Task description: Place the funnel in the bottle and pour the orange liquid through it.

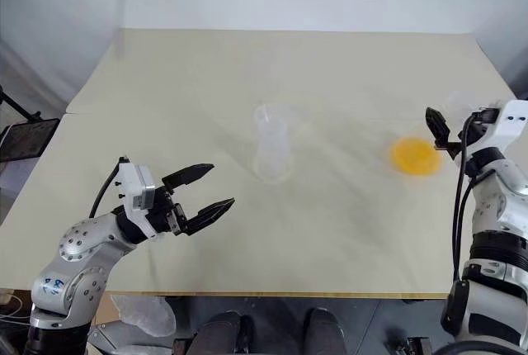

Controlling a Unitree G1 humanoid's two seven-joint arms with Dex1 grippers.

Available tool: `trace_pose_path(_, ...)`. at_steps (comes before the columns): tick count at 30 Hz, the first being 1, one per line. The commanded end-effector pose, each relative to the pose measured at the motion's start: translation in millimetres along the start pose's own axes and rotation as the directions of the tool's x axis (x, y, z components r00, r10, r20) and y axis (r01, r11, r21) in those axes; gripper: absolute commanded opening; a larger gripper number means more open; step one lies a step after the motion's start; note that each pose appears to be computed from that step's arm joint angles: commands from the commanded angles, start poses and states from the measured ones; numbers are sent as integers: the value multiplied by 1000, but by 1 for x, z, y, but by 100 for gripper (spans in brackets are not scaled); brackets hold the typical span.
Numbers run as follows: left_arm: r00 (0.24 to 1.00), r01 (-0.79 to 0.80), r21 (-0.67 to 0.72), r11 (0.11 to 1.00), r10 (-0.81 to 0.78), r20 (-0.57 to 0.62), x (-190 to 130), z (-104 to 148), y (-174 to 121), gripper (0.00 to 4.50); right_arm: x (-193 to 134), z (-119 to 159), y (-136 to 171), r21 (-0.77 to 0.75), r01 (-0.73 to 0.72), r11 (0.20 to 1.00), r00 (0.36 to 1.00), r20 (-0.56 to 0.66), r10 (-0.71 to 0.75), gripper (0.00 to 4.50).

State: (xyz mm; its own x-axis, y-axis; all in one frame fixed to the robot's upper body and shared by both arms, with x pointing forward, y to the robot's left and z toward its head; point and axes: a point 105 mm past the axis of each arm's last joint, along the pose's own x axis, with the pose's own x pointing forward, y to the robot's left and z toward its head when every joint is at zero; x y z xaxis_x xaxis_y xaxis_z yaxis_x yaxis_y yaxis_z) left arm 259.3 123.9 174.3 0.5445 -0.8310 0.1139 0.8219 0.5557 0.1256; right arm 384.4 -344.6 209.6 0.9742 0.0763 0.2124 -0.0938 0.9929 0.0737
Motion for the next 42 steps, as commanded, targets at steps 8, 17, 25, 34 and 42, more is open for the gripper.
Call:
trace_pose_path(8,999,5,44,999,-7,43,0,14,-4,450,9,13,5,-12,-40,999,996,73,41,412)
trace_pose_path(17,999,0,48,999,-2,44,0,13,-3,450,8,23,17,16,-105,994,984,144,102,275)
trace_pose_path(25,999,-11,58,998,8,53,3,13,3,450,18,36,61,-79,-199,977,963,166,210,275)
trace_pose_path(34,997,-17,64,998,12,79,13,11,8,450,30,59,153,-515,-280,810,923,85,374,275)
trace_pose_path(42,995,-34,79,996,26,101,20,9,13,450,30,69,190,-730,-188,658,898,145,417,275)
